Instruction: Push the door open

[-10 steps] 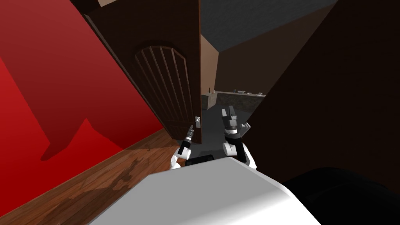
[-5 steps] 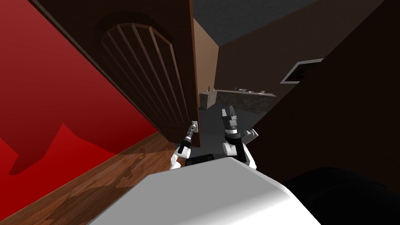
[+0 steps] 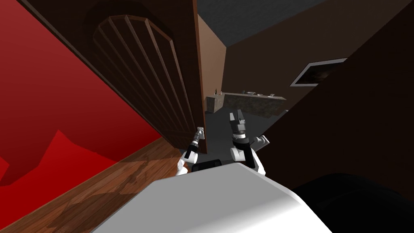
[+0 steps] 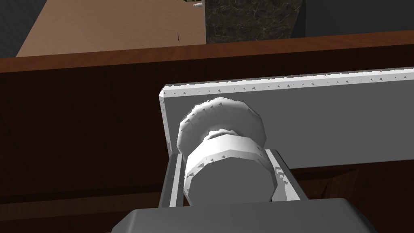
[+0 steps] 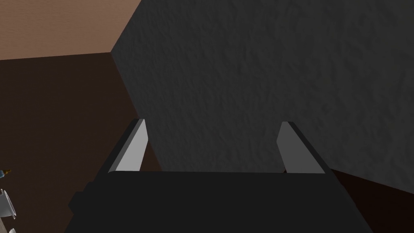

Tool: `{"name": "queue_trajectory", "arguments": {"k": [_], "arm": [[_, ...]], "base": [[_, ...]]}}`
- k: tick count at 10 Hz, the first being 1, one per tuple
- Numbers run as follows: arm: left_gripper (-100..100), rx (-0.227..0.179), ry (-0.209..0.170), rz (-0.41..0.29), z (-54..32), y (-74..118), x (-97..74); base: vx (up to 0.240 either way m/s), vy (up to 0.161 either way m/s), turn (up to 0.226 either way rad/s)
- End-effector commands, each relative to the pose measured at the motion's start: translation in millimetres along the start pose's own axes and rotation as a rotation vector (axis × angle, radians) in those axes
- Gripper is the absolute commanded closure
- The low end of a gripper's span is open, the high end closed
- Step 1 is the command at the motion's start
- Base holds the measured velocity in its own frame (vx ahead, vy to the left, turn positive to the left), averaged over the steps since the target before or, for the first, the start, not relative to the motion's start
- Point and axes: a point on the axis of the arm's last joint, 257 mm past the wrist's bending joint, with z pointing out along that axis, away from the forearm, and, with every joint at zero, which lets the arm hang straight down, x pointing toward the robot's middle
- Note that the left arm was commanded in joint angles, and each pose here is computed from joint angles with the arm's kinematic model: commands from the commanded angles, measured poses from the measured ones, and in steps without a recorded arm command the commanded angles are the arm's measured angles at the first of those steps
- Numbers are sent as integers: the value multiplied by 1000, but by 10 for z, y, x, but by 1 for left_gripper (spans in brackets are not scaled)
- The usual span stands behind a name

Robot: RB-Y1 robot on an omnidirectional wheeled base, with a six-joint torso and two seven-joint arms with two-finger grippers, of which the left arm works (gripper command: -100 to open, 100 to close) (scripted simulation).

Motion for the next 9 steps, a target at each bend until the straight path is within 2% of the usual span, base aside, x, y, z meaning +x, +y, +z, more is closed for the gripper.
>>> {"name": "queue_trajectory", "arguments": {"k": [1,3,4,9], "arm": [[100,-4,0,0,-9,19,1],[100,-4,0,0,-9,19,1],[100,-15,8,14,-63,73,10],[100,-25,34,30,-178,119,162]], "base": [[-20,7,3],[-6,2,2],[68,-25,165],[166,-87,201]]}}
